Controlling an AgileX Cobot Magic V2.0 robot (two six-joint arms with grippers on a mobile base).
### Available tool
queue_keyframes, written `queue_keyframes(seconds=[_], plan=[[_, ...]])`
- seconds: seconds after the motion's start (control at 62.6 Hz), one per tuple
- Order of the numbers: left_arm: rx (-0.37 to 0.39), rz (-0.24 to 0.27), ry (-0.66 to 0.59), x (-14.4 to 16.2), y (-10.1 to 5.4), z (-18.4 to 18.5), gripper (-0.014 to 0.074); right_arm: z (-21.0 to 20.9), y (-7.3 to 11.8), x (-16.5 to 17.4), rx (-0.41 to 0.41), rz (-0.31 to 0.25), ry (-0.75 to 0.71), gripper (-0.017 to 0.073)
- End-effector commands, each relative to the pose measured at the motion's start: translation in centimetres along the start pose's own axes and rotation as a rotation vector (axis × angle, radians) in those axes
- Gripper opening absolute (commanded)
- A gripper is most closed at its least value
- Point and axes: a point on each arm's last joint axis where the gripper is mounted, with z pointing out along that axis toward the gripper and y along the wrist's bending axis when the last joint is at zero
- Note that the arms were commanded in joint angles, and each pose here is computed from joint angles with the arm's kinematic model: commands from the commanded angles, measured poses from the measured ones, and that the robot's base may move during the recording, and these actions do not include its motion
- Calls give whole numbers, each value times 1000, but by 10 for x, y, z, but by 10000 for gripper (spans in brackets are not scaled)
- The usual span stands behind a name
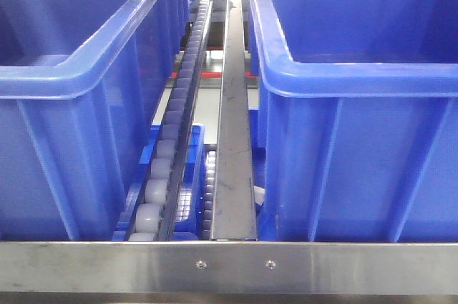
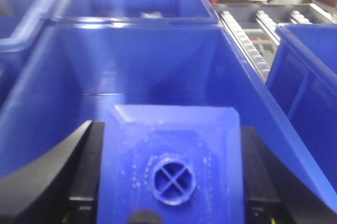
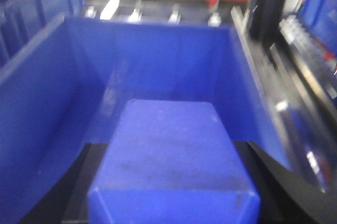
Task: Pick and sort blue part to right shelf
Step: 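Position both held parts above the open blue bins on the shelf, then open both grippers to drop the blue parts into the bins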
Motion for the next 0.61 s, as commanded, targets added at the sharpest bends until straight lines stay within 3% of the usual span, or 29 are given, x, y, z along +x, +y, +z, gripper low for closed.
queue_keyframes(seconds=[0.0,0.335,0.591], plan=[[6,-17,-111,-18,-2,20,279,18,3,-25,-21,-7,-102,428],[-12,-14,-30,7,-3,94,279,99,11,-3,-56,-11,26,428],[-30,-11,20,22,-1,118,281,127,12,17,-59,-11,69,428]])
